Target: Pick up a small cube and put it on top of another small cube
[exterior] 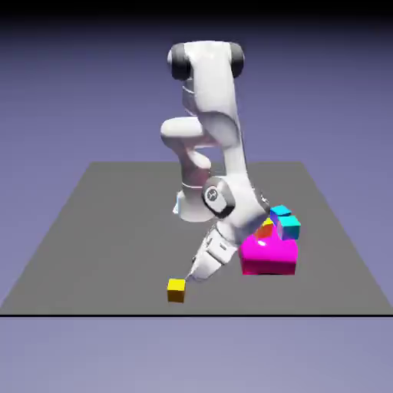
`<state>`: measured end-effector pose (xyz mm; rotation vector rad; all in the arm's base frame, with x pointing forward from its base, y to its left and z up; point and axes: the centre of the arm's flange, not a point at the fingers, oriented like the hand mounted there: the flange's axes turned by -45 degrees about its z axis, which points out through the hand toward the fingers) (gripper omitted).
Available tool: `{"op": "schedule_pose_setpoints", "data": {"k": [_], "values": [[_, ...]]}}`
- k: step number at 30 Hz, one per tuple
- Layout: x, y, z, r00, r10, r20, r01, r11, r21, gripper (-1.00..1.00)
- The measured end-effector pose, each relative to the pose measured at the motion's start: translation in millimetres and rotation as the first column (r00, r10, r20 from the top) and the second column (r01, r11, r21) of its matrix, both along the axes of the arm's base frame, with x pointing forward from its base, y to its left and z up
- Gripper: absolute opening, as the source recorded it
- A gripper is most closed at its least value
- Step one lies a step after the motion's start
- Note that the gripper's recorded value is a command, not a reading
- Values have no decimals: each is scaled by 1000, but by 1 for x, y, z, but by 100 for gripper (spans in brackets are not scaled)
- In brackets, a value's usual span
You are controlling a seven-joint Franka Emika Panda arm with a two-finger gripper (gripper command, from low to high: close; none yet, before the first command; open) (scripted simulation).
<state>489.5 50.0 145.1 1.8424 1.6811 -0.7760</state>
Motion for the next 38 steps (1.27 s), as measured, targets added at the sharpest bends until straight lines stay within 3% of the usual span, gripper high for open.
{"op": "schedule_pose_setpoints", "data": {"k": [4, 5, 12, 18, 29, 31, 35, 36, 38], "values": [[-2, -30, -46, 1000, 0, 1, 0, 1000, -1, 0], [-3, -36, -55, 1000, 0, 0, 0, 1000, 0, -100], [0, 0, 0, 1000, -2, -2, 2, 1000, 1, -100], [-16, 87, 49, 970, -235, 58, 234, 972, 30, -100], [-121, 240, 154, 856, -517, 0, 517, 856, 1, -100], [-122, 241, 155, 855, -519, -1, 519, 855, 0, -100], [-141, 215, 105, 855, -519, -1, 519, 855, 0, -100], [-143, 212, 100, 855, -519, -2, 519, 855, 0, 100], [-143, 212, 100, 856, -517, 0, 517, 856, 0, 100]]}}
